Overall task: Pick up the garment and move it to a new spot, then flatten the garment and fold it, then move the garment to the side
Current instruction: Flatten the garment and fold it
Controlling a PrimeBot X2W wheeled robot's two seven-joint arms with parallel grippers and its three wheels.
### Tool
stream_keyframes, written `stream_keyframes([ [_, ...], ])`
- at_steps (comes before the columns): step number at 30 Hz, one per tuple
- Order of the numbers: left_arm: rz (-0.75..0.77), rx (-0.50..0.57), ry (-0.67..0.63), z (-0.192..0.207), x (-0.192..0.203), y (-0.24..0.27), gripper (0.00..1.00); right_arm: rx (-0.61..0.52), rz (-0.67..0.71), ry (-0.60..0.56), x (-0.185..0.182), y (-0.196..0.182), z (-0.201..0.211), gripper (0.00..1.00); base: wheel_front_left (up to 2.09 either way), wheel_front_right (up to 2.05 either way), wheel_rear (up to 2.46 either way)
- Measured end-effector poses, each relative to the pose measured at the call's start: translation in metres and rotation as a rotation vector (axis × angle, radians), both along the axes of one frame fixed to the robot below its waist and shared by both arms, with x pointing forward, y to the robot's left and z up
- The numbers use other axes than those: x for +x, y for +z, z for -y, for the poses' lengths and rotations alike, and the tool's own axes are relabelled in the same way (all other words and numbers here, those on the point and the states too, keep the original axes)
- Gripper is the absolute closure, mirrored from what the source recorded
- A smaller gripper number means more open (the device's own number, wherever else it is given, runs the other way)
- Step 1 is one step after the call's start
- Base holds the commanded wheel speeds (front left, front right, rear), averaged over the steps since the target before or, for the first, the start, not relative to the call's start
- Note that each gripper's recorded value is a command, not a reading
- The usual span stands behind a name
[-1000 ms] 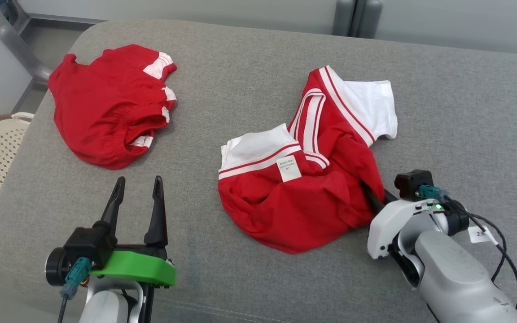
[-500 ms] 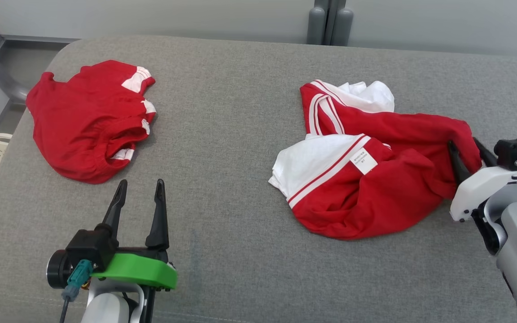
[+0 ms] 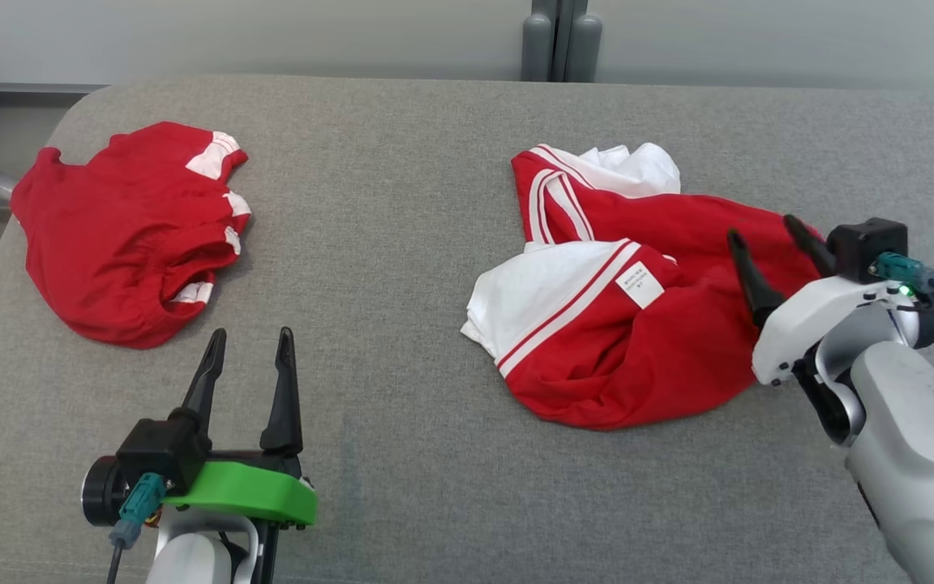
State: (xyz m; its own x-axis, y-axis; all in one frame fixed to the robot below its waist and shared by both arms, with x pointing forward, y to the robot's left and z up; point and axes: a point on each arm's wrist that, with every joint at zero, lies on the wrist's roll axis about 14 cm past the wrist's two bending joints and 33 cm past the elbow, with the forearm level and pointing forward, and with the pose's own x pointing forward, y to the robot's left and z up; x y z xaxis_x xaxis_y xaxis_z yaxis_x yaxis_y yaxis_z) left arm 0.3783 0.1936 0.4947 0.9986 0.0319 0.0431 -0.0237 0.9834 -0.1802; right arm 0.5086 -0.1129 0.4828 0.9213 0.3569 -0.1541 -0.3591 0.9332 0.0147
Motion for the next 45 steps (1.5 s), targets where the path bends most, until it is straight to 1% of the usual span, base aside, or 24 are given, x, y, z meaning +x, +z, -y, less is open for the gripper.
stream_keyframes([
  [3, -0.003, -0.001, -0.006, 0.002, 0.001, -0.001, 0.0, -0.002, -0.095, 0.035, -0.011, -0.02, -0.013, 0.0, 0.0, 0.0, 0.0],
  [7, -0.009, -0.001, 0.001, 0.0, 0.001, -0.003, 0.0, -0.022, -0.229, 0.055, -0.026, -0.051, -0.017, 0.0, 0.0, 0.0, 0.0],
  [10, -0.014, -0.001, 0.009, -0.003, 0.001, -0.005, 0.0, -0.032, -0.304, 0.06, -0.035, -0.069, -0.018, 0.0, 0.0, 0.0, 0.0],
  [11, -0.016, -0.002, 0.011, -0.003, 0.001, -0.005, 0.0, -0.034, -0.323, 0.062, -0.038, -0.073, -0.018, 0.52, 0.0, 0.0, 0.0],
  [12, -0.018, -0.003, 0.012, -0.004, 0.001, -0.006, 0.0, -0.026, -0.34, 0.063, -0.04, -0.076, -0.019, 0.89, 0.0, 0.0, 0.0],
  [13, -0.019, -0.004, 0.014, -0.004, 0.001, -0.006, 0.0, -0.015, -0.35, 0.065, -0.042, -0.078, -0.021, 1.0, 0.0, 0.0, 0.0],
  [15, -0.02, -0.004, 0.016, -0.005, 0.002, -0.007, 0.0, -0.005, -0.332, 0.068, -0.042, -0.074, -0.022, 1.0, 0.0, 0.0, 0.0],
  [18, -0.017, -0.005, 0.012, -0.003, 0.004, -0.006, 0.0, 0.031, -0.235, 0.045, -0.033, -0.053, -0.015, 1.0, 0.0, 0.0, 0.0],
  [19, -0.016, -0.005, 0.008, -0.002, 0.005, -0.006, 0.0, 0.04, -0.193, 0.036, -0.031, -0.045, -0.011, 1.0, 0.0, 0.0, 0.0],
  [20, -0.013, -0.007, -0.002, 0.001, 0.007, -0.005, 0.0, 0.047, -0.123, 0.02, -0.029, -0.032, -0.004, 1.0, 0.0, 0.0, 0.0],
  [23, -0.011, -0.007, -0.018, 0.007, 0.011, -0.005, 0.0, 0.06, -0.047, -0.01, -0.036, -0.021, 0.01, 1.0, 0.0, 0.0, 0.0],
  [26, -0.01, -0.009, -0.035, 0.013, 0.014, -0.005, 0.0, 0.064, -0.026, -0.04, -0.051, -0.023, 0.025, 1.0, 0.0, 0.0, 0.0],
  [30, -0.009, -0.011, -0.056, 0.02, 0.018, -0.006, 0.0, 0.068, -0.028, -0.091, -0.08, -0.034, 0.046, 1.0, 0.0, 0.0, 0.0],
  [34, -0.012, -0.01, -0.072, 0.024, 0.02, -0.007, 0.0, 0.089, -0.071, -0.158, -0.111, -0.052, 0.063, 1.0, 0.0, 0.0, 0.0],
  [36, -0.012, -0.007, -0.073, 0.024, 0.02, -0.007, 0.0, 0.089, -0.125, -0.188, -0.129, -0.067, 0.069, 1.0, 0.0, 0.0, 0.0],
  [37, -0.012, -0.007, -0.075, 0.024, 0.02, -0.007, 0.0, 0.093, -0.144, -0.197, -0.135, -0.072, 0.07, 0.95, 0.0, 0.0, 0.0],
  [38, -0.013, -0.007, -0.075, 0.024, 0.02, -0.007, 0.0, 0.102, -0.159, -0.213, -0.141, -0.076, 0.071, 0.57, 0.0, 0.0, 0.0],
  [39, -0.013, -0.006, -0.077, 0.024, 0.02, -0.008, 0.0, 0.106, -0.162, -0.224, -0.144, -0.078, 0.073, 0.07, 0.0, 0.0, 0.0],
  [40, -0.014, -0.005, -0.077, 0.024, 0.02, -0.008, 0.0, 0.113, -0.16, -0.235, -0.145, -0.077, 0.074, 0.0, 0.0, 0.0, 0.0],
  [45, -0.009, 0.0, -0.082, 0.024, 0.019, -0.006, 0.0, 0.133, -0.074, -0.25, -0.14, -0.056, 0.074, 0.0, 0.0, 0.0, 0.0],
])
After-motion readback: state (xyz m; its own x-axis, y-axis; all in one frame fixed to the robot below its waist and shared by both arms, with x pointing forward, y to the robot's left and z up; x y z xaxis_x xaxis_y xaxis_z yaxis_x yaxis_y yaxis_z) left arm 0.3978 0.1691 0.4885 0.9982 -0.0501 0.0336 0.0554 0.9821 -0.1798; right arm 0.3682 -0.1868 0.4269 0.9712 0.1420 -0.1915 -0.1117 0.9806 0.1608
